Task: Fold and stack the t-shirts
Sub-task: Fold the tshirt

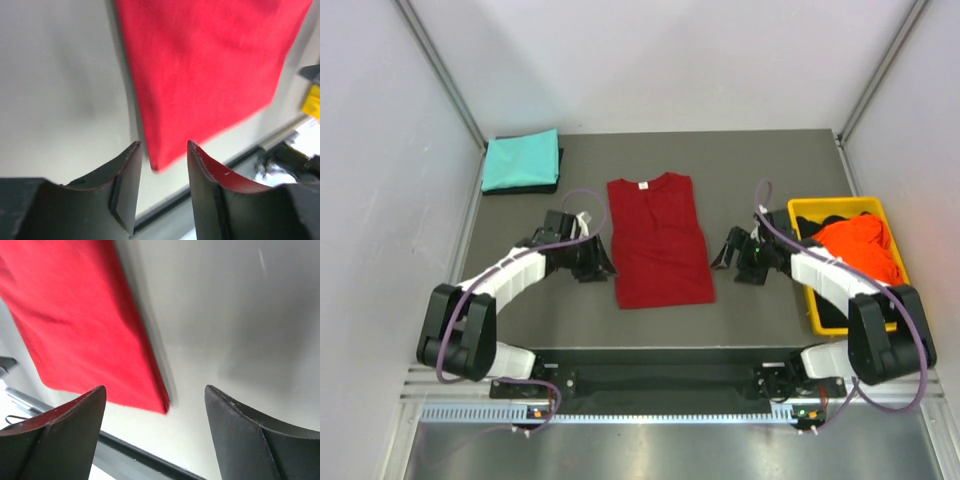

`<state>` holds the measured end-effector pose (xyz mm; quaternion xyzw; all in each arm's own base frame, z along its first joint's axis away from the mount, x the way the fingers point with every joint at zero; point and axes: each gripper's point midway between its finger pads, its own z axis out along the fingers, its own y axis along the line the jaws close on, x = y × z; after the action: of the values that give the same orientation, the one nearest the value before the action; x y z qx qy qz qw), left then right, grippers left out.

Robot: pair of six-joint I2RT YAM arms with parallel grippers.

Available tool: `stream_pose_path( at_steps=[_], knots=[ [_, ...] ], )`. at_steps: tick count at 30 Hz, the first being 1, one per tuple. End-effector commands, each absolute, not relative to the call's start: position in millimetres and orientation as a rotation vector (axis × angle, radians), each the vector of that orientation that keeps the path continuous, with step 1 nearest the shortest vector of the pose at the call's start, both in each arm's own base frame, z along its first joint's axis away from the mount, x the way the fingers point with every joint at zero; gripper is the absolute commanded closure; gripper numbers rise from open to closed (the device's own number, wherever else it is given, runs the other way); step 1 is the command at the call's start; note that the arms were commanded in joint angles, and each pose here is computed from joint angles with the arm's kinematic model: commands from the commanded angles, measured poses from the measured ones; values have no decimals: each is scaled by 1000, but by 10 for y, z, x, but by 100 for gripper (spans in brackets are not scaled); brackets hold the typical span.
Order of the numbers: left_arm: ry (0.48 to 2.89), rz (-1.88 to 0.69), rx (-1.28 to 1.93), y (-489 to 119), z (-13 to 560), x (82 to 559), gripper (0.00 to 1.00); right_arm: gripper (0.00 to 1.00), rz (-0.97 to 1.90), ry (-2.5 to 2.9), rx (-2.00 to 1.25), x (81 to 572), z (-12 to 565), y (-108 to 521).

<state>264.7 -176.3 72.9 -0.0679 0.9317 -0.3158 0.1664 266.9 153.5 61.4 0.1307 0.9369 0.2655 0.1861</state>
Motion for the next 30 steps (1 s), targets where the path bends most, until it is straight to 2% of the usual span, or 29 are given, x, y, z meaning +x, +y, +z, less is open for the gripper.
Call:
stream_pose_path(
  at_steps=[1, 3, 7, 12, 23, 28, 30],
  knots=[
    [2533, -1077, -284, -1934, 872, 2610, 52, 20, 870, 2535, 509, 2587, 673, 1619],
    [2587, -1043, -299, -1983, 778, 2461, 48, 22, 856, 2509, 592, 2491, 617, 1577],
    [2641, -858, -269, -1999, 588, 2229, 48, 25, 883, 2451, 673, 2340, 597, 1603],
    [2605, -862, -376, -2023, 498, 2092, 50, 27, 900, 2411, 714, 2224, 571, 1711],
    [2621, -803, -468, -1962, 318, 2016, 60, 37, 943, 2374, 835, 2095, 274, 1770],
    [2650, -796, -431, -1994, 288, 2011, 71, 44, 937, 2378, 864, 2048, 179, 1759],
    [2645, -747, -391, -1974, 313, 2064, 76, 51, 923, 2382, 865, 2027, 168, 1746]
  ],
)
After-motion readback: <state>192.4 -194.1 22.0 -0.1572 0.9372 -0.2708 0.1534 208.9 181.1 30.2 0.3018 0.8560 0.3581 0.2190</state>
